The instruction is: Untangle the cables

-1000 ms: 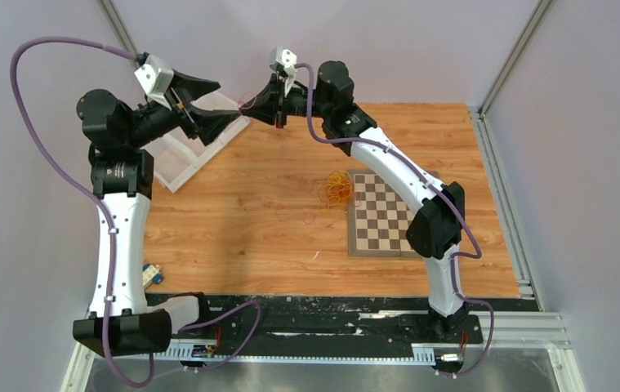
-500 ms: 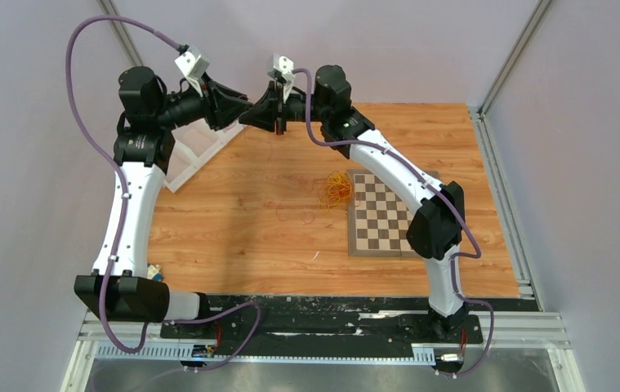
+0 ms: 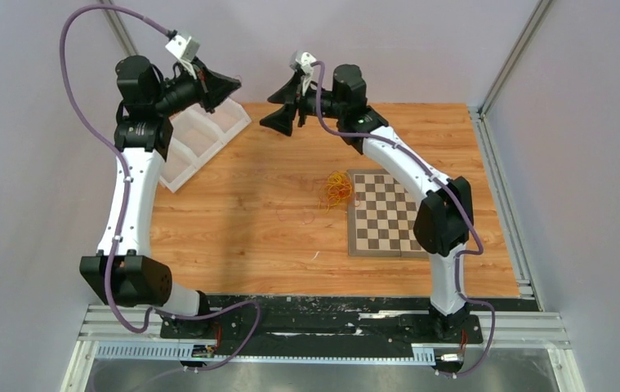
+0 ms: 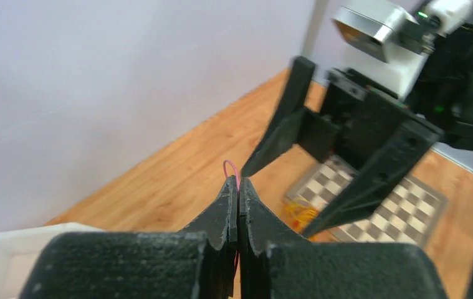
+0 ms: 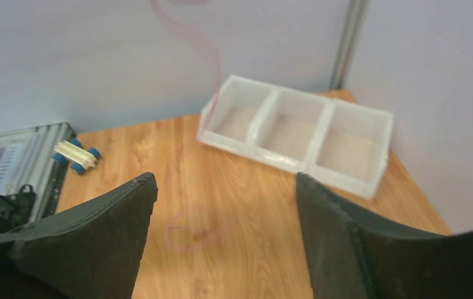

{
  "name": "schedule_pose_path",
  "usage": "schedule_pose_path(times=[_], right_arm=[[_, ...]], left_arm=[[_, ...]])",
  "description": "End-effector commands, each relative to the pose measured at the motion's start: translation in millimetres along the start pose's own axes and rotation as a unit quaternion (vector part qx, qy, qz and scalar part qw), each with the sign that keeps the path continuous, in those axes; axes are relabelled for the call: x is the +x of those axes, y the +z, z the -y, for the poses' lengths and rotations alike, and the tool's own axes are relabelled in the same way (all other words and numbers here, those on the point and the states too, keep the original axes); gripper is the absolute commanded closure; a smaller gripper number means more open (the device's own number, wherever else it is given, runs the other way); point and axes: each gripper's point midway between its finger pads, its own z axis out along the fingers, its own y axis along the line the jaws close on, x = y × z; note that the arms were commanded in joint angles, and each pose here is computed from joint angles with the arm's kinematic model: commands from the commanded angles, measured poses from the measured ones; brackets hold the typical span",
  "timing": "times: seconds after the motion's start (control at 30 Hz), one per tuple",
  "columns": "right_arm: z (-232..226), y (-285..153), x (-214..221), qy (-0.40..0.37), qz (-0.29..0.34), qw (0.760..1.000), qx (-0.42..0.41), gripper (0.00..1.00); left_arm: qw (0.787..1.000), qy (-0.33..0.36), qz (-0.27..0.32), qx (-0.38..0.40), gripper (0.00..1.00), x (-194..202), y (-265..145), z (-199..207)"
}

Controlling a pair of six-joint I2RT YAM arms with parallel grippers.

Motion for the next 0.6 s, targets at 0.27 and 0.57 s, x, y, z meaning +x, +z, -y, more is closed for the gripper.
schedule_pose_path(times=[0.27, 0.57], right_arm=[[62, -105, 33, 0.028, -0.068, 0.99, 0.121, 0.0], [89, -159, 66, 0.08, -0.103, 0.977, 0.169, 0.0]], left_arm=[[0.962, 0.075, 0.052, -0.258, 1.0, -22, 23, -197], [0.937, 0.134, 0.025, -0.32, 1.0, 24, 46, -302]])
